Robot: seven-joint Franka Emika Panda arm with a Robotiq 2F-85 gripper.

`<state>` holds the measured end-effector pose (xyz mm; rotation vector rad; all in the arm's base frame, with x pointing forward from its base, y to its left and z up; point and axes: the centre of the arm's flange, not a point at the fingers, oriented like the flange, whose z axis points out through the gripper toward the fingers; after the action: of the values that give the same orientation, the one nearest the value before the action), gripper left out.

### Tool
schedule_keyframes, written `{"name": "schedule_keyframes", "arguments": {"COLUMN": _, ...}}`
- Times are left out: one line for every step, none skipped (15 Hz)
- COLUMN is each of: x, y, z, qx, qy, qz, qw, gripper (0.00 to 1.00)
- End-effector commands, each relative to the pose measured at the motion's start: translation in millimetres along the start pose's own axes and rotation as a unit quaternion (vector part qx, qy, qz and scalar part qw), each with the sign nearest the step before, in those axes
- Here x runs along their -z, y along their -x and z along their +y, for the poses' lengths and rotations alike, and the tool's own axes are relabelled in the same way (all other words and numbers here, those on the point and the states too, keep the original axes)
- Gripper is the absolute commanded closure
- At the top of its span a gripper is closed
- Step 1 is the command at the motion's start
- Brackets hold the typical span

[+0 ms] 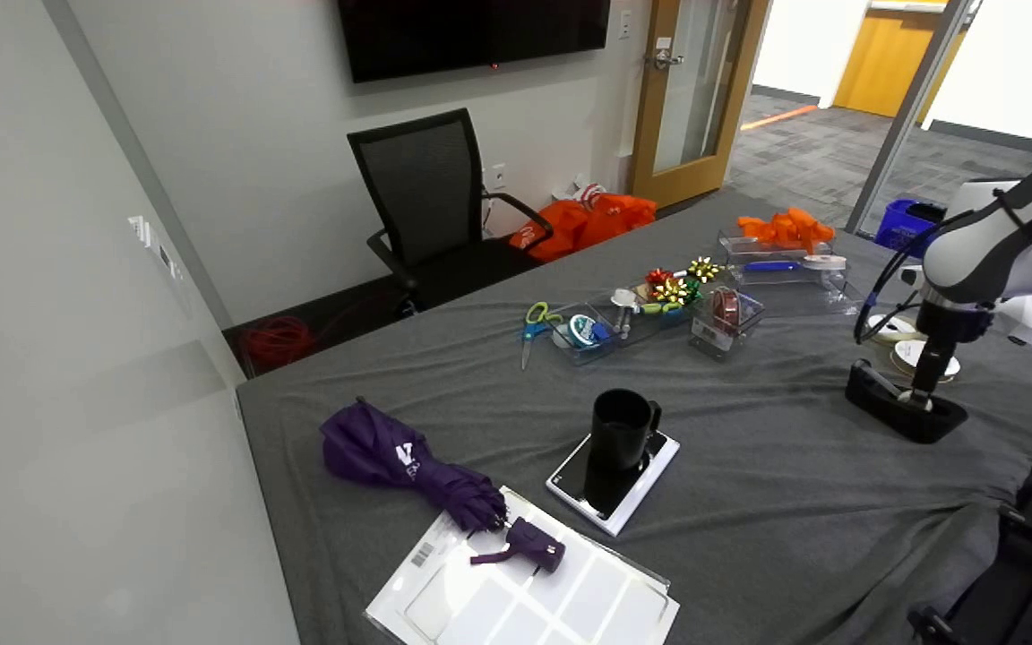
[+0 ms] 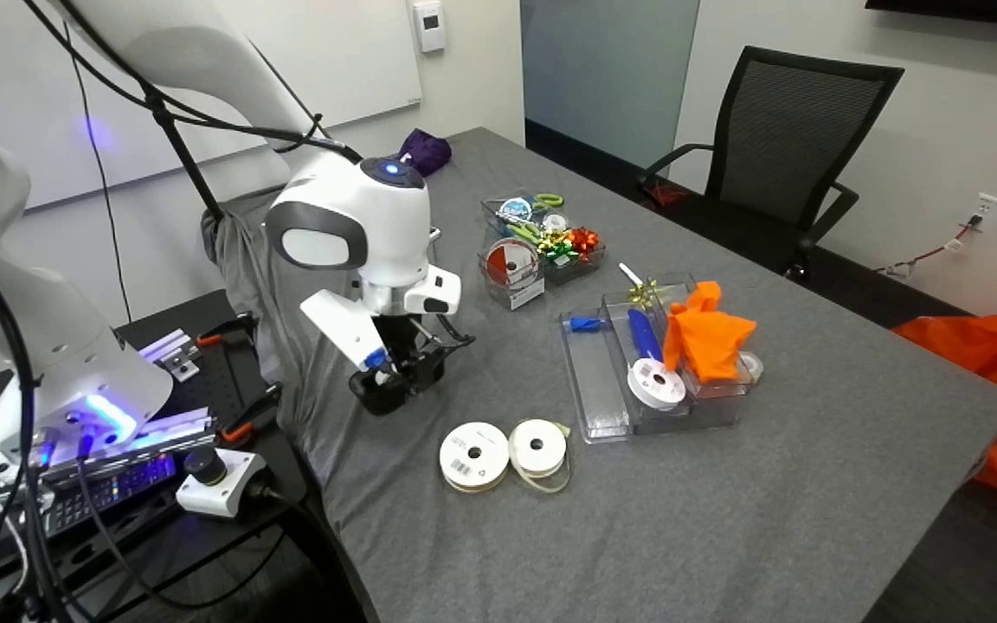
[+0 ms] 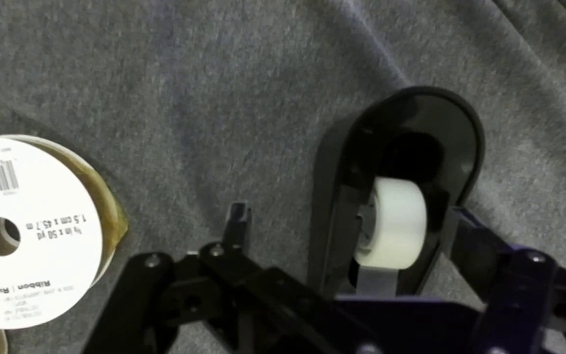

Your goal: Move the tape dispenser to the left

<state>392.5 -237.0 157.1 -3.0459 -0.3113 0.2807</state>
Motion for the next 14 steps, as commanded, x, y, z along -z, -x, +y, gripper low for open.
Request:
{"name": "schedule_keyframes", "arguments": {"x": -19.7, "y": -0.9, "z": -2.2, "qx": 0.015, "qy": -0.026, "qz": 0.020, "qw": 0.9993, "gripper": 0.00}}
{"name": "schedule_keyframes", "arguments": {"x": -21.2, "y": -1.3, "z": -3.6, "qx": 0.018, "qy": -0.031, "qz": 0.023, "qw": 0.9991, "gripper": 0.00}}
{"name": "schedule_keyframes", "arguments": {"x": -22.3, "y": -1.7, "z": -4.6, "qx": 0.021, "qy": -0.035, "qz": 0.025, "qw": 0.9988, "gripper": 0.00}}
{"name": "schedule_keyframes", "arguments": {"x": -23.4, "y": -1.8, "z": -5.0, "qx": 0.022, "qy": -0.036, "qz": 0.026, "qw": 0.9988, "gripper": 0.00}}
{"name": "schedule_keyframes", "arguments": {"x": -24.1, "y": -1.4, "z": -4.8, "qx": 0.023, "qy": -0.036, "qz": 0.026, "qw": 0.9988, "gripper": 0.00}}
{"name": "schedule_keyframes", "arguments": {"x": -24.8, "y": -0.8, "z": -4.5, "qx": 0.024, "qy": -0.035, "qz": 0.026, "qw": 0.9987, "gripper": 0.00}}
{"name": "schedule_keyframes", "arguments": {"x": -25.0, "y": 0.0, "z": -4.3, "qx": 0.025, "qy": -0.036, "qz": 0.026, "qw": 0.9987, "gripper": 0.00}}
{"name": "schedule_keyframes", "arguments": {"x": -24.4, "y": 1.8, "z": -4.3, "qx": 0.026, "qy": -0.036, "qz": 0.025, "qw": 0.9987, "gripper": 0.00}}
{"name": "schedule_keyframes", "arguments": {"x": -23.8, "y": 3.3, "z": -4.4, "qx": 0.028, "qy": -0.037, "qz": 0.025, "qw": 0.9986, "gripper": 0.00}}
{"name": "schedule_keyframes", "arguments": {"x": -22.3, "y": 6.6, "z": -4.6, "qx": 0.031, "qy": -0.039, "qz": 0.024, "qw": 0.9985, "gripper": 0.00}}
{"name": "schedule_keyframes", "arguments": {"x": -21.3, "y": 9.0, "z": -4.5, "qx": 0.035, "qy": -0.041, "qz": 0.023, "qw": 0.9983, "gripper": 0.00}}
{"name": "schedule_keyframes", "arguments": {"x": -19.6, "y": 12.5, "z": -4.7, "qx": 0.040, "qy": -0.045, "qz": 0.022, "qw": 0.9979, "gripper": 0.00}}
{"name": "schedule_keyframes", "arguments": {"x": -18.9, "y": 14.9, "z": -4.7, "qx": 0.047, "qy": -0.048, "qz": 0.024, "qw": 0.9975, "gripper": 0.00}}
{"name": "schedule_keyframes", "arguments": {"x": -17.9, "y": 18.0, "z": -4.9, "qx": 0.054, "qy": -0.051, "qz": 0.026, "qw": 0.9969, "gripper": 0.00}}
